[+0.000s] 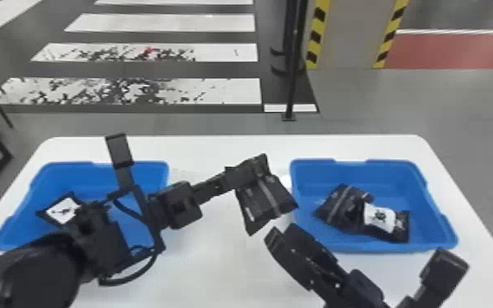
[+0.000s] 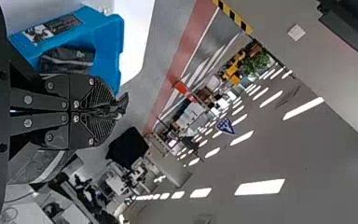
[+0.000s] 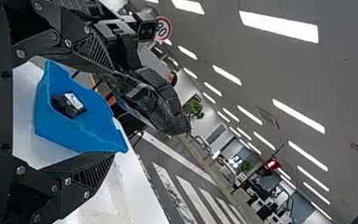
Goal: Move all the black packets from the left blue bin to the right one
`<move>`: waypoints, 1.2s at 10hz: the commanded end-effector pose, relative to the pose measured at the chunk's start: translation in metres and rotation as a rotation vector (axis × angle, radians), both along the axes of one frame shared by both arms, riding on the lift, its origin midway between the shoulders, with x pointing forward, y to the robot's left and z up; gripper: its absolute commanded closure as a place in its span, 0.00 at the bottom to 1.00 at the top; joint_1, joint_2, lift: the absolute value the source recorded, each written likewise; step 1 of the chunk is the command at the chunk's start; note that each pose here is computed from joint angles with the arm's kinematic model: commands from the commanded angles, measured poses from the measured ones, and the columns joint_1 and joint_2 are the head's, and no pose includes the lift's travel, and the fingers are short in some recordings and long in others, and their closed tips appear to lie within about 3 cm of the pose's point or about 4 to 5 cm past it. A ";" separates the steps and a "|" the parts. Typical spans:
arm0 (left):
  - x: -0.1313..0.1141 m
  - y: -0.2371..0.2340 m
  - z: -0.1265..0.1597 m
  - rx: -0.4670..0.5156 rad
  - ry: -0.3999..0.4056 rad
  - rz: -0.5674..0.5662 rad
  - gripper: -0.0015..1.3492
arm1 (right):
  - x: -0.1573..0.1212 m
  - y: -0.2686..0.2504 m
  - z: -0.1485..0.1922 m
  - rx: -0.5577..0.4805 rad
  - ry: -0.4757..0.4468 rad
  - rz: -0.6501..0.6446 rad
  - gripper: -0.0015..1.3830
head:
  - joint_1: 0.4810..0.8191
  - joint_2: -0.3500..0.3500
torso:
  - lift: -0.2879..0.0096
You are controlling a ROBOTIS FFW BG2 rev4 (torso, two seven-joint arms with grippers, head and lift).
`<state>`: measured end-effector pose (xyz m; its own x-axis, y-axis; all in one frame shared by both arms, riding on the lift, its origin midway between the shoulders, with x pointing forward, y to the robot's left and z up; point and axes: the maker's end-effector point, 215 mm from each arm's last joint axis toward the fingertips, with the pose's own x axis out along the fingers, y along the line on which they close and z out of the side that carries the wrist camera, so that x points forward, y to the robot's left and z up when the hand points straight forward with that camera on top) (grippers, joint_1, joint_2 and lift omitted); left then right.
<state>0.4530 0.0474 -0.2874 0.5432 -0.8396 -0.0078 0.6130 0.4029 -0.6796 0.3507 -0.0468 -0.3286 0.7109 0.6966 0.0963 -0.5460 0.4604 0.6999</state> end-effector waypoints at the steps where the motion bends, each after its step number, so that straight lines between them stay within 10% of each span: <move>1: -0.009 -0.018 -0.001 0.000 0.008 -0.044 0.90 | 0.004 0.010 0.012 0.025 -0.015 0.027 0.32 | 0.63 0.50 | 0.50; 3: -0.020 -0.034 -0.004 -0.006 0.026 -0.088 0.90 | 0.008 0.015 0.022 0.046 -0.029 0.042 0.39 | 0.63 0.48 | 0.50; 6: -0.021 -0.035 -0.005 -0.012 0.029 -0.088 0.90 | 0.010 0.011 0.015 0.029 -0.024 0.028 0.93 | 0.63 0.46 | 0.50; 8: -0.021 -0.031 0.000 -0.047 0.027 -0.072 0.86 | 0.011 0.004 0.012 0.021 -0.020 0.011 0.93 | 0.63 0.45 | 0.50; 10: -0.009 -0.007 0.014 -0.123 -0.012 0.029 0.22 | 0.022 -0.007 0.006 0.008 -0.018 -0.011 0.93 | 0.63 0.45 | 0.50; 12: -0.011 0.034 0.030 -0.139 -0.065 0.134 0.10 | 0.058 -0.050 -0.017 -0.094 -0.023 -0.080 0.93 | 0.63 0.47 | 0.50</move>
<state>0.4433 0.0675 -0.2607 0.6204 -0.7728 0.1337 0.6107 0.3691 -0.7006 0.3962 -0.0811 -0.3392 0.7470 0.6610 0.0708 -0.5320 0.5306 0.6599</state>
